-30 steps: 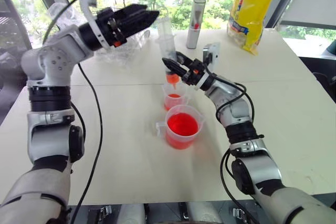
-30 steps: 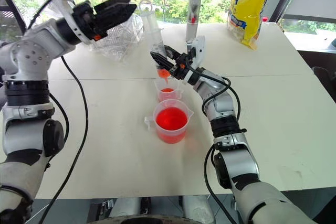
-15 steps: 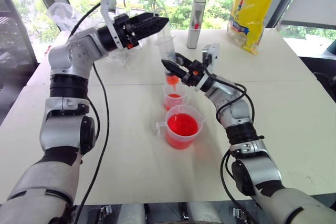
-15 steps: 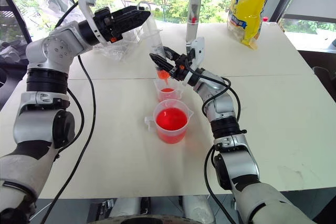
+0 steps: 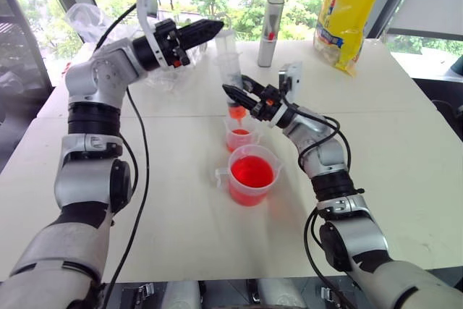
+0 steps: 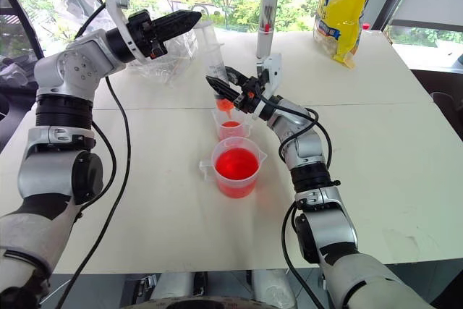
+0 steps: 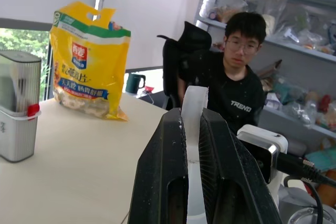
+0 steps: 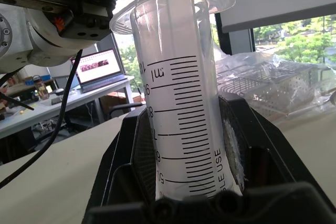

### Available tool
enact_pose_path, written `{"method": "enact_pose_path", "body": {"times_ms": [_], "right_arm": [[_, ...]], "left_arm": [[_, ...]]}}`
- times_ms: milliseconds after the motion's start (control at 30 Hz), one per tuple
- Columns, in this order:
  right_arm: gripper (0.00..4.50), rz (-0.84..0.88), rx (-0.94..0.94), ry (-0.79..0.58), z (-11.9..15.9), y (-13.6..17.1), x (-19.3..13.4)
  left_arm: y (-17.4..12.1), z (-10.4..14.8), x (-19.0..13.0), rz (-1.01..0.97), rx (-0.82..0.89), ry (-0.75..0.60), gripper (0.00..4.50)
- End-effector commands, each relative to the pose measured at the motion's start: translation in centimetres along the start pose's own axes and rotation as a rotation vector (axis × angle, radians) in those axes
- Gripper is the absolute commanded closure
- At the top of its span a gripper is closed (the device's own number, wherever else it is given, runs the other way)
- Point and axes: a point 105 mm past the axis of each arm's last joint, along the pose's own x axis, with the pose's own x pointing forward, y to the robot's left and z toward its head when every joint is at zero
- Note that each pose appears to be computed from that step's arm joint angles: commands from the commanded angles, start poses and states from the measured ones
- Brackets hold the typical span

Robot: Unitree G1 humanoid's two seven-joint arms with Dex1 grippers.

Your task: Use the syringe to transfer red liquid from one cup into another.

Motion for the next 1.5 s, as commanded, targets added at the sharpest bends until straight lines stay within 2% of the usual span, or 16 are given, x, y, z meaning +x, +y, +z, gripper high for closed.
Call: {"method": "enact_pose_path", "body": {"times_ms": [33, 633, 1500], "right_arm": [[3.1, 0.03, -0.043, -0.055, 1.9, 0.7, 0.7], [3.1, 0.039, -0.072, -0.058, 3.6, 0.7, -0.3], [3.1, 0.05, -0.076, -0.077, 5.5, 1.1, -0.6]], "left_arm": [[-1.6, 0.3, 0.8, -0.086, 0.059, 0.036, 4.38], [-2.9, -2.7, 1.6, -0.164, 0.01, 0.104, 4.38], [-3.6, -5.1, 2.1, -0.19, -0.015, 0.137, 4.38]]}}
